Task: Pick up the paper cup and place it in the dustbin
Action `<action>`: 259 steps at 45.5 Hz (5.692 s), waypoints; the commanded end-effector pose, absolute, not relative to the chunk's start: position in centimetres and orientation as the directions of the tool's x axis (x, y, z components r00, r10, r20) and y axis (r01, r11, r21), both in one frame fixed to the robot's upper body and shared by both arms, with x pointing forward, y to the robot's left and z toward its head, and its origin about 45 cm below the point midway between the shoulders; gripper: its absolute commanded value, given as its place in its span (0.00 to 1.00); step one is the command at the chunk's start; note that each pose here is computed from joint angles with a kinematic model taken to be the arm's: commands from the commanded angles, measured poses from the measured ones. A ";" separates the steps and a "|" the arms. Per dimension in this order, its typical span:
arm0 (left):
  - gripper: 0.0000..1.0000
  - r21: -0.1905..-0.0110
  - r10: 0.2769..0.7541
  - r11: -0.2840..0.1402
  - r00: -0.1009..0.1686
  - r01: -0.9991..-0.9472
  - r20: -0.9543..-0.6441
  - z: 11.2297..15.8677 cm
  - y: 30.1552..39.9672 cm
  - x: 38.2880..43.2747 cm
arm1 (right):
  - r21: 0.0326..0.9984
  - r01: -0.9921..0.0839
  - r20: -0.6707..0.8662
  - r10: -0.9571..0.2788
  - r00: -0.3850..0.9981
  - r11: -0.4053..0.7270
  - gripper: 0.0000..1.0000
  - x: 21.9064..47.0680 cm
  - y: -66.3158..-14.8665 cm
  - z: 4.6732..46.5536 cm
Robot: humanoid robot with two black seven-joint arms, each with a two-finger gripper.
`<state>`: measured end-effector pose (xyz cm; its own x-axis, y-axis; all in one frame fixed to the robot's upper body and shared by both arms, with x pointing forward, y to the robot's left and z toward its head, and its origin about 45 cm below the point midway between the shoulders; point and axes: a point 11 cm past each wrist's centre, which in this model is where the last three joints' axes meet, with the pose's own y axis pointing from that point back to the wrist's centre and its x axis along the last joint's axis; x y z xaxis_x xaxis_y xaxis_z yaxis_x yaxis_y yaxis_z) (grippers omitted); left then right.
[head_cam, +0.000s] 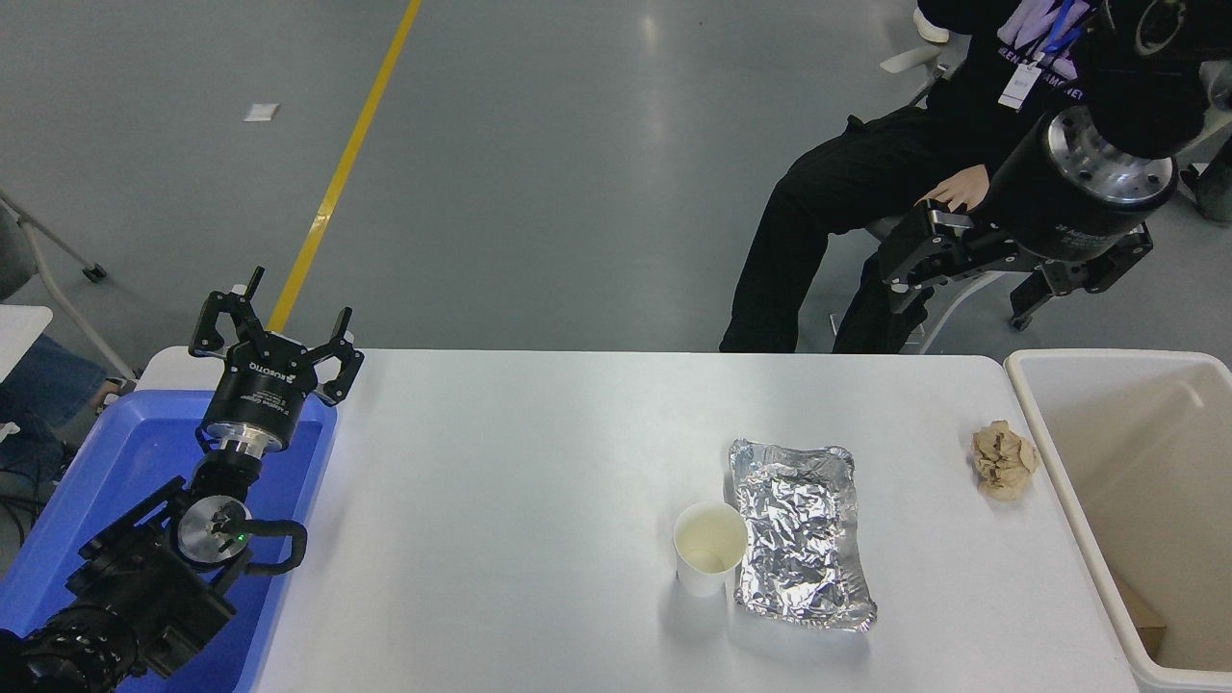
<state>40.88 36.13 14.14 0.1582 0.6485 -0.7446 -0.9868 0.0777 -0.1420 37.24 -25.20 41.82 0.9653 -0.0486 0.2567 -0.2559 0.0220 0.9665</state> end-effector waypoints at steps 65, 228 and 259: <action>0.98 -0.142 0.649 0.078 0.158 -0.987 -0.744 14.16 36.19 40.87 | 0.967 -0.253 0.254 -0.051 0.966 0.023 1.00 37.2 -25.3 41.7; 0.98 -0.144 0.649 0.074 0.158 -0.987 -0.745 14.20 36.24 40.88 | 0.971 -0.127 0.178 0.256 0.950 -0.205 0.21 33.1 -14.2 11.8; 0.98 -0.143 0.649 0.075 0.158 -0.987 -0.745 14.19 36.23 40.88 | 0.976 -0.113 0.160 0.257 0.953 -0.188 0.00 33.3 -14.6 12.6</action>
<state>40.88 36.23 14.19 0.1576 0.6487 -0.7445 -0.9868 0.0750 -0.1435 33.16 -14.58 12.25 0.9528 0.2582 0.1594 -0.1114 -0.1908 0.9753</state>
